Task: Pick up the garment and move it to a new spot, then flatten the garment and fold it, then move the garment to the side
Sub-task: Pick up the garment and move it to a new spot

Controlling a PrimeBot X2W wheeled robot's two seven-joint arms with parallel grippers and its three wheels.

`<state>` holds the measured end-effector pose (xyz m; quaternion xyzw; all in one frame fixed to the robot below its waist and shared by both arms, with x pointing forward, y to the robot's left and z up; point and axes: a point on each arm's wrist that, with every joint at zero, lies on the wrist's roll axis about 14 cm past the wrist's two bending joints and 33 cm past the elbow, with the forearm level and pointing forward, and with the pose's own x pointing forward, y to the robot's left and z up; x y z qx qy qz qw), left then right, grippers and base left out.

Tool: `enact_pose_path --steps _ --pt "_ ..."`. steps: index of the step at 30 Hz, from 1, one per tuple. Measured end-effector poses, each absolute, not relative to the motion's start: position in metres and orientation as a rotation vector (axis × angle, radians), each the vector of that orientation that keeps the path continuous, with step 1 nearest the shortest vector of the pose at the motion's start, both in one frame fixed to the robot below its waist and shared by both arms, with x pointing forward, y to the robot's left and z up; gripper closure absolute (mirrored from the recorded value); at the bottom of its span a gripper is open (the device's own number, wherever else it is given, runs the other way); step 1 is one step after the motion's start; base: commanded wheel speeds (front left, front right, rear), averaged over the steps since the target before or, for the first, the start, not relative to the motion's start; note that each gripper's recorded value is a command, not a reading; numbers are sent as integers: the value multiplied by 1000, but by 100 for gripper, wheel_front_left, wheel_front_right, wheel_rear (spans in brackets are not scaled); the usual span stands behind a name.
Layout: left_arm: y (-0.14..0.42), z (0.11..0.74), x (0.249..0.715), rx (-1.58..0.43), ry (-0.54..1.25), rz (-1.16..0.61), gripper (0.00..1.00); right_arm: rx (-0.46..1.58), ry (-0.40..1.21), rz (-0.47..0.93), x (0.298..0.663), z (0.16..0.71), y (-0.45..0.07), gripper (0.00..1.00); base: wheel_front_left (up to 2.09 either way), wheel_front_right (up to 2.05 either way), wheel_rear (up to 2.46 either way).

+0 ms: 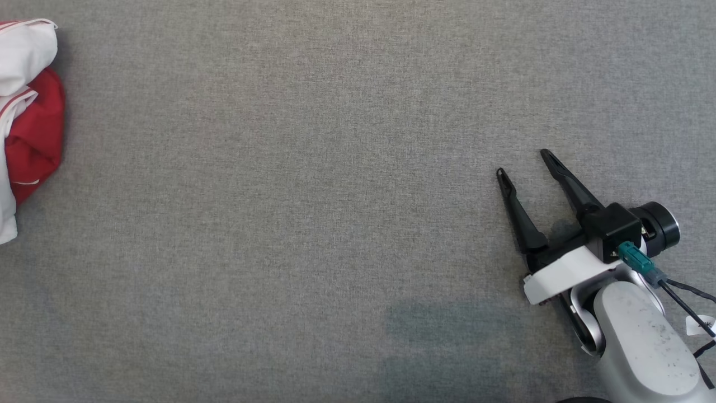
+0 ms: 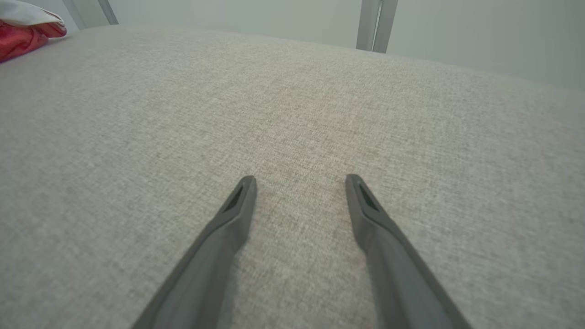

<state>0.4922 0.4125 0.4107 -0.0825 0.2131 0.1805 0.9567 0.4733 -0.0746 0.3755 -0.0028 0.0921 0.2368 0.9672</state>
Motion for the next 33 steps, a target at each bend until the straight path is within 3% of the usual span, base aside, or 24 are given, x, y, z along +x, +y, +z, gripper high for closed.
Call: enact_pose_path --steps 8,13,21,33 --pt "409 462 509 -42 278 285 100 20 171 456 471 388 -74 0 0 0 0" --pt "375 515 532 24 131 154 100 62 150 446 463 405 -66 0 0 0 0" --pt "256 543 547 12 15 -143 100 103 109 414 447 431 -66 0 0 0 0" --pt "43 555 521 -292 -86 -547 100 120 110 240 417 440 -121 0 0 0 0"
